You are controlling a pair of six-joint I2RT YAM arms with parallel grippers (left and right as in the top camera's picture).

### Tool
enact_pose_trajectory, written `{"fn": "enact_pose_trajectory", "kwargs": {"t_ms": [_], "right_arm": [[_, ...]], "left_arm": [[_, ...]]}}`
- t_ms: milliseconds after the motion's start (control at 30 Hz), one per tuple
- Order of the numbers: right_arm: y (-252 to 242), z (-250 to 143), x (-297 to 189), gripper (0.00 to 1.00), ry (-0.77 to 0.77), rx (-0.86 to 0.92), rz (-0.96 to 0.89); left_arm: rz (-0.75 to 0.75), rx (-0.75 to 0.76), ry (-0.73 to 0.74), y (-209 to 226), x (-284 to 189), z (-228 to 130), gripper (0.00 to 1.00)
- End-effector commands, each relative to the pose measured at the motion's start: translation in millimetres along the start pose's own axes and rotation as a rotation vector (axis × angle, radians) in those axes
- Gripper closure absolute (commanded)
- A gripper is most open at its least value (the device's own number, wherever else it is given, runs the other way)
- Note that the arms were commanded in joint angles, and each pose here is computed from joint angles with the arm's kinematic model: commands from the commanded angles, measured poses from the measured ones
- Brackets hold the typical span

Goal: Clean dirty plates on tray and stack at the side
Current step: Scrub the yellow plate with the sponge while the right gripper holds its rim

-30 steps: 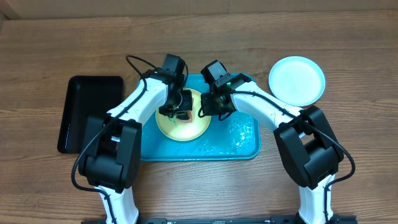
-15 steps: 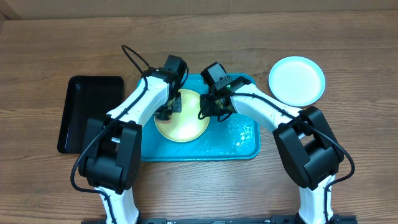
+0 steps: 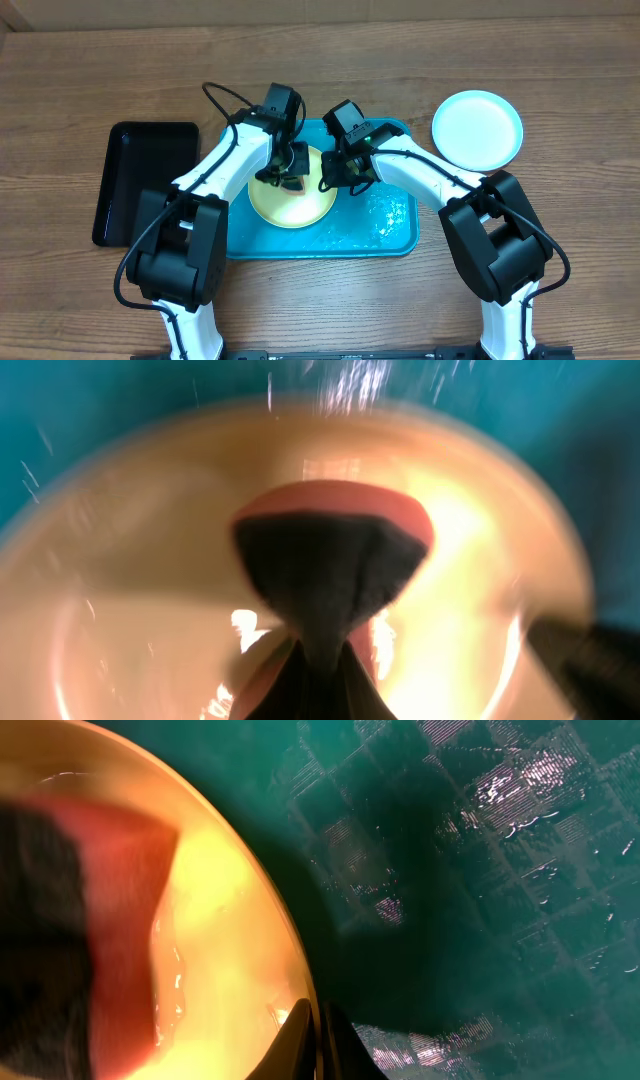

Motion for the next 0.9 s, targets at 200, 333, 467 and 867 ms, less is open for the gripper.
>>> {"fn": "enact_pose_trajectory", "kwargs": {"t_ms": [200,333,467,867], "right_arm": [[-13,-3,6,0.96,0.001,0.015,-0.058],[-13,-4,6,0.96,0.005,0.016,-0.06],[-13,-4,6,0.96,0.005,0.016,-0.06],[-13,-4,6,0.96,0.002,0.015,-0.059]], "left_arm": [[0.154,0.124,0.202,24,7,-38,0.96],[0.416,0.059,0.146,46,1,-33,0.96],[0.562,-0.043,-0.002,57,-4,-16,0.96],[-0.14,-0.053,-0.037,-11,10,5,0.96]]}}
Point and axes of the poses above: each gripper's point midway between its finger pads, its own x axis out along the fingers, its own y axis along the line the jaws close on, z = x × y, the point moved 8 cm from there along -x, back along the fingers, and after that the axes turned 8 degrees about x, right-handed, at the moved point
